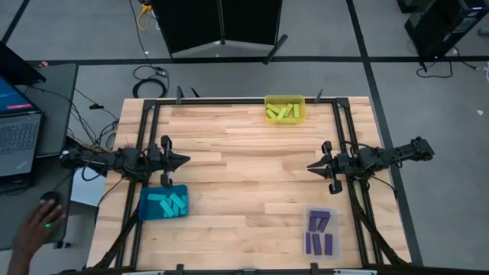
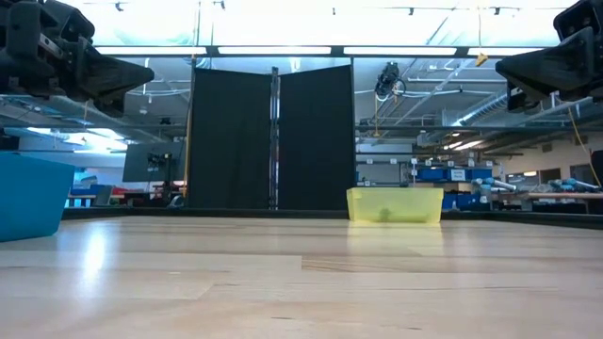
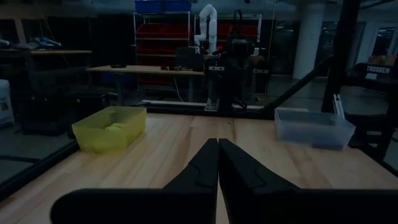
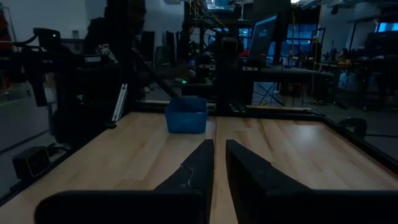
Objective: Sort blocks
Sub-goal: Return to Home Position
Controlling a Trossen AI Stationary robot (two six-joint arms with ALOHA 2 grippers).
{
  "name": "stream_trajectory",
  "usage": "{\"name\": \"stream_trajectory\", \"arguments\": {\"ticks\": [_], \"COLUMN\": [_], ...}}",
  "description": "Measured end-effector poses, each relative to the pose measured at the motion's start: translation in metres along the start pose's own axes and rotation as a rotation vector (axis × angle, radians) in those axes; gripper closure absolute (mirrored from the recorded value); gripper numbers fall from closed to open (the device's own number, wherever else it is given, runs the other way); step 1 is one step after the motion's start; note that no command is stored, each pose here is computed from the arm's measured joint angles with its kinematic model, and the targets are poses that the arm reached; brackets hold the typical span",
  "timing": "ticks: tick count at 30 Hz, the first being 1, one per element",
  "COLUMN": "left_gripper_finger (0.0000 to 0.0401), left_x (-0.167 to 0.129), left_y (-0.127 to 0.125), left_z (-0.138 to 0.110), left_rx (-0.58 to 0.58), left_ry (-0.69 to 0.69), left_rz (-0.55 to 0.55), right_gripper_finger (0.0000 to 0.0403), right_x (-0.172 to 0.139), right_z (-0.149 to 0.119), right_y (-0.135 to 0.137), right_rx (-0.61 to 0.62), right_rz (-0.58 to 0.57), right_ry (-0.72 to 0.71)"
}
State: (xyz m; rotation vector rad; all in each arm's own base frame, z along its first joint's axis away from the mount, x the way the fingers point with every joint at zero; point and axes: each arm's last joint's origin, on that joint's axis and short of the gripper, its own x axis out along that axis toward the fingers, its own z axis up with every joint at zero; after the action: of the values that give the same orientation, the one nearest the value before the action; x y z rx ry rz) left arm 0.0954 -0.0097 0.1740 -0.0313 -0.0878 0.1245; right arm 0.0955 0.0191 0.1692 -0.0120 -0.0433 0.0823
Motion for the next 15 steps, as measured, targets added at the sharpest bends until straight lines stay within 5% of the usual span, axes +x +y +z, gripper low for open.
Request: {"name": "stream_trajectory", "arguments": {"ticks": [15], "left_gripper_finger": [0.0380], "left_x": [0.0000], "left_y": [0.0000], "left_z": [-0.0001], "left_rx": [0.000], "left_ry": [0.000], "left_rz": [0.000], "right_gripper_finger": [0.0349], "right_x": [0.0000], "right_z": [0.0000], "right_y": [0.0000], "right_rx": [0.000], "right_rz": [0.000], "right_ry": [0.000]}}
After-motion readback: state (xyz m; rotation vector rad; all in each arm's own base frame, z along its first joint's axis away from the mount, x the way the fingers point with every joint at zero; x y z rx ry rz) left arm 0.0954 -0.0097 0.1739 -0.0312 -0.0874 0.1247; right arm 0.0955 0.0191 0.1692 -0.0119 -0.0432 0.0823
